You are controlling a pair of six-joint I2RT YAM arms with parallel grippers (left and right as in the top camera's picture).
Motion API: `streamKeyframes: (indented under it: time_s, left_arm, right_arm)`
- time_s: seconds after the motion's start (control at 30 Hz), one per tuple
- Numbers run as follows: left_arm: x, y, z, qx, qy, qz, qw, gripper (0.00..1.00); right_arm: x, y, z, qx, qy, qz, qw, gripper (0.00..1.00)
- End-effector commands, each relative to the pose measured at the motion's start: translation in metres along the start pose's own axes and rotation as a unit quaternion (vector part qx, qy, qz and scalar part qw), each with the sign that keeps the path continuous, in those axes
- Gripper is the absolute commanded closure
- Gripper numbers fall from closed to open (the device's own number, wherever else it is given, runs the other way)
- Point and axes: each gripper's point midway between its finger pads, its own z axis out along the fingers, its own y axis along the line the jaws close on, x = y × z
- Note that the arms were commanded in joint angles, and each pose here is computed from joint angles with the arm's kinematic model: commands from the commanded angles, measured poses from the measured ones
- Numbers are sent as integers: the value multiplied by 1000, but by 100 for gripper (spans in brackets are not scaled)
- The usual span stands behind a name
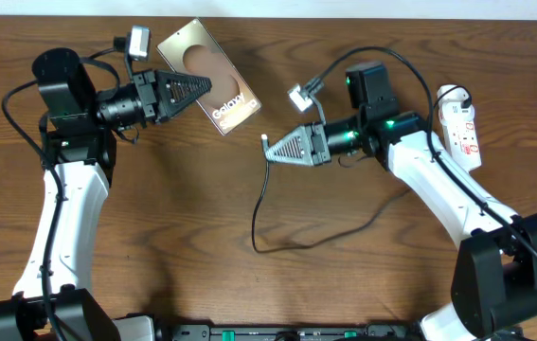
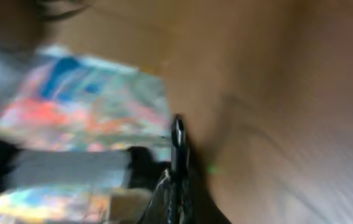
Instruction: Plug charger to phone and switch on socket
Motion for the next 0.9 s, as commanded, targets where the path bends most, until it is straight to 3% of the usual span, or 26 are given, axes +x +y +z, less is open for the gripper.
streamKeyframes:
  time_s: [0.0, 0.13, 0.33, 0.4, 0.7, 0.87]
  left_arm:
    - [6, -8, -2, 16, 25, -7, 1000, 93]
    - [10, 11, 0, 9, 30, -43, 999, 93]
    - [16, 57, 2, -38, 16, -101, 994, 93]
    - [19, 69, 2, -56, 12, -113, 992, 93]
    - [42, 99, -2, -128, 20, -135, 982, 93]
    - [65, 113, 2, -175, 46, -143, 973, 93]
  right_arm:
    - [8, -70, -18, 204, 3, -30, 979, 99]
    - [24, -104, -38, 311, 27, -4, 950, 99]
    - [56, -154, -101, 524, 76, 39, 847, 99]
    - [66, -160, -113, 553, 94, 50, 827, 99]
    - [105, -198, -108, 556, 185, 92, 805, 99]
    - [110, -227, -99, 555, 193, 105, 802, 99]
